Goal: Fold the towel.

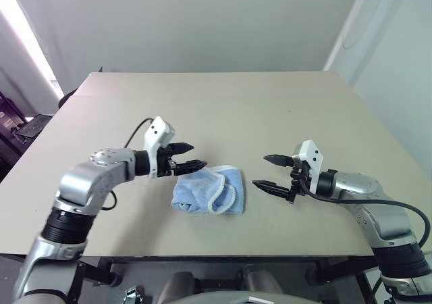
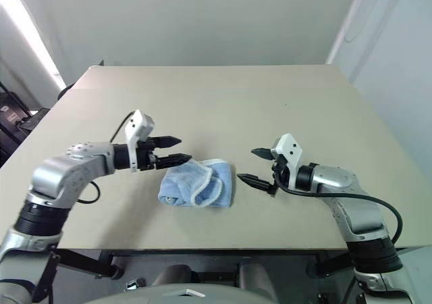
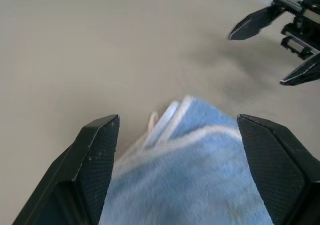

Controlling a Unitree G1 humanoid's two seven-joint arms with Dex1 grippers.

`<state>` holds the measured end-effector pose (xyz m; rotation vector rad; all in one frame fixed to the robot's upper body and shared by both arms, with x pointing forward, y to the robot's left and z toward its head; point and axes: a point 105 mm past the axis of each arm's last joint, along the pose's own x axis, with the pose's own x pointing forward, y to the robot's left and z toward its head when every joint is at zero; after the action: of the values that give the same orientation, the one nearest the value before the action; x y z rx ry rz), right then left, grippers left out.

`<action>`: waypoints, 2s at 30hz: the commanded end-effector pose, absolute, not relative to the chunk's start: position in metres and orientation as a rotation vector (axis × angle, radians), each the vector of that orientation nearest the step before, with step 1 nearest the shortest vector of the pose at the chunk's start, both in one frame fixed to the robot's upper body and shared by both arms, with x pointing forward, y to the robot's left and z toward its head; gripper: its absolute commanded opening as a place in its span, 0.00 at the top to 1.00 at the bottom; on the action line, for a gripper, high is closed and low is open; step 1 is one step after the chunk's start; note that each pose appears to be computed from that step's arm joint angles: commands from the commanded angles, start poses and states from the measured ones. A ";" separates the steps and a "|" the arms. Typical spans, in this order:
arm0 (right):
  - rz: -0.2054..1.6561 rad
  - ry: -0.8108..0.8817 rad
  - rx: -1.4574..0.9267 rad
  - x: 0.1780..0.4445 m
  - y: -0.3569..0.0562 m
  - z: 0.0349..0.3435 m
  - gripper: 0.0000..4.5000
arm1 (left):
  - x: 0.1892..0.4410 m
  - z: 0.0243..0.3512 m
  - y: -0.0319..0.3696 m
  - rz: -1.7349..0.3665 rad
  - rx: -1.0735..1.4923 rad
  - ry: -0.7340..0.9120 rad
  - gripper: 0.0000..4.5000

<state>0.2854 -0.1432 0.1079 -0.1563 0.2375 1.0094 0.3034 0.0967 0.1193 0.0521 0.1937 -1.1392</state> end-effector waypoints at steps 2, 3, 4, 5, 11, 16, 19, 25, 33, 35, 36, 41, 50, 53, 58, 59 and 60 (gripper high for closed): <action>0.991 0.191 -0.166 0.291 -0.145 0.121 0.00 | 0.291 0.095 0.083 -1.247 0.128 0.127 0.12; 0.988 0.190 -0.164 0.292 -0.146 0.122 0.00 | 0.289 0.089 0.081 -1.268 0.115 0.126 0.12; 0.986 0.189 -0.163 0.292 -0.147 0.123 0.00 | 0.287 0.083 0.078 -1.281 0.108 0.125 0.12; 0.984 0.190 -0.163 0.292 -0.148 0.123 0.00 | 0.288 0.077 0.077 -1.282 0.110 0.126 0.12; 0.979 0.219 -0.150 0.289 -0.147 0.119 0.00 | 0.319 0.057 0.057 -1.164 0.136 0.055 0.12; 0.997 0.251 -0.137 0.283 -0.146 0.114 0.00 | 0.328 0.060 0.038 -1.121 0.080 -0.007 0.12; 1.011 0.263 -0.123 0.281 -0.143 0.113 0.00 | 0.324 0.063 0.030 -1.139 0.057 -0.026 0.12; 1.010 0.287 -0.038 0.284 -0.142 0.115 0.00 | 0.322 0.079 0.038 -1.123 0.066 -0.080 0.12; 1.003 0.482 0.243 0.287 -0.138 0.107 0.00 | 0.323 0.124 0.088 -1.056 0.218 -0.174 0.12; 0.998 0.560 0.338 0.287 -0.135 0.102 0.00 | 0.318 0.129 0.103 -1.067 0.259 -0.155 0.12; 0.995 0.595 0.389 0.287 -0.133 0.100 0.00 | 0.315 0.129 0.110 -1.076 0.278 -0.137 0.12; 0.937 0.738 0.500 0.292 -0.123 0.078 0.00 | 0.301 0.128 0.139 -1.081 0.327 -0.056 0.12; 0.979 0.885 0.619 0.278 -0.099 0.064 0.00 | 0.291 0.117 0.142 -1.028 0.304 -0.008 0.12; 1.028 0.909 0.649 0.272 -0.091 0.069 0.00 | 0.288 0.114 0.138 -1.027 0.288 0.000 0.12; 1.045 0.948 0.651 0.267 -0.080 0.066 0.00 | 0.288 0.110 0.137 -1.009 0.274 0.008 0.12; 1.045 0.951 0.652 0.267 -0.079 0.065 0.00 | 0.289 0.109 0.137 -1.008 0.274 0.009 0.12; 1.054 0.952 0.657 0.268 -0.075 0.066 0.00 | 0.289 0.110 0.136 -1.002 0.263 0.007 0.12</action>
<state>0.2659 -0.0849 0.0563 0.6700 0.9704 1.0100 0.2886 0.1409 0.1012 0.2576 0.0409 -0.9983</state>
